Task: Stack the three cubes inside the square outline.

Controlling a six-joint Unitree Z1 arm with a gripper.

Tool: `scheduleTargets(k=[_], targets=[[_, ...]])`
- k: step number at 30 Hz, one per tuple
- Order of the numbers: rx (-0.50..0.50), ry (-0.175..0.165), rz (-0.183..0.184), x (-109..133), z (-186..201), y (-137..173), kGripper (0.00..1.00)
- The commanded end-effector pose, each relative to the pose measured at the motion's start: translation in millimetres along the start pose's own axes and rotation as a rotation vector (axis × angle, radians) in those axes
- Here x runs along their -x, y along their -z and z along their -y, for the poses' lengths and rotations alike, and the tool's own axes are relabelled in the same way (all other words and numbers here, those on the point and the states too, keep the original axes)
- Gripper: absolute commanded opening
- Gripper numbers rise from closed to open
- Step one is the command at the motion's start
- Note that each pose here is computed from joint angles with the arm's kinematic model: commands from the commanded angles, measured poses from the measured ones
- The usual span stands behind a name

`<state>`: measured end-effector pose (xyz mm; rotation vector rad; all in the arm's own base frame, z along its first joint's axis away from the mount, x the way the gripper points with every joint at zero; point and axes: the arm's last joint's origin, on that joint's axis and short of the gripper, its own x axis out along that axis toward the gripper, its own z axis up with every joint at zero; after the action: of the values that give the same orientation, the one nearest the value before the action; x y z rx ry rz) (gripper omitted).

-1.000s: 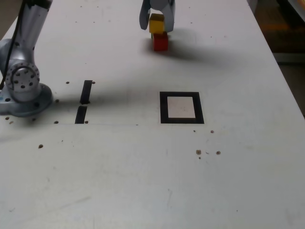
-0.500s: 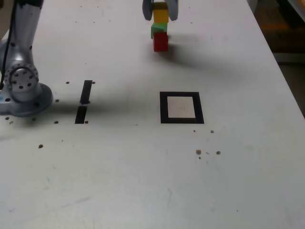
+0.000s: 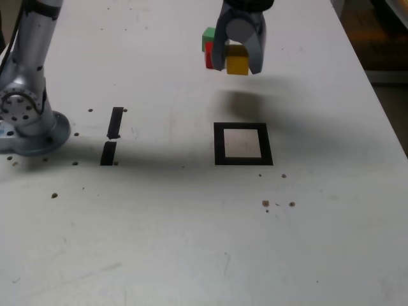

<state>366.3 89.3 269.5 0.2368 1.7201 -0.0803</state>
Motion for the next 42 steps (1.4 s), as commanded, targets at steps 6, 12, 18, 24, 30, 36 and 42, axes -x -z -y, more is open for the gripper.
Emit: scheduleTargets(k=[6,12,18,24,30,36,42], targets=[[-0.036,0.029,-0.038,-31,7,-27,0.26],[-0.039,0.025,-0.039,-44,5,-40,0.27],[-0.037,0.038,-0.057,-49,4,-40,0.54],[-0.025,0.063,-0.061,-49,4,-35,0.89],[0.004,0.036,-0.025,-11,5,-8,0.92],[0.159,-0.005,-0.032,17,-20,42,0.92],[0.278,-0.015,-0.081,7,-47,62,0.92]])
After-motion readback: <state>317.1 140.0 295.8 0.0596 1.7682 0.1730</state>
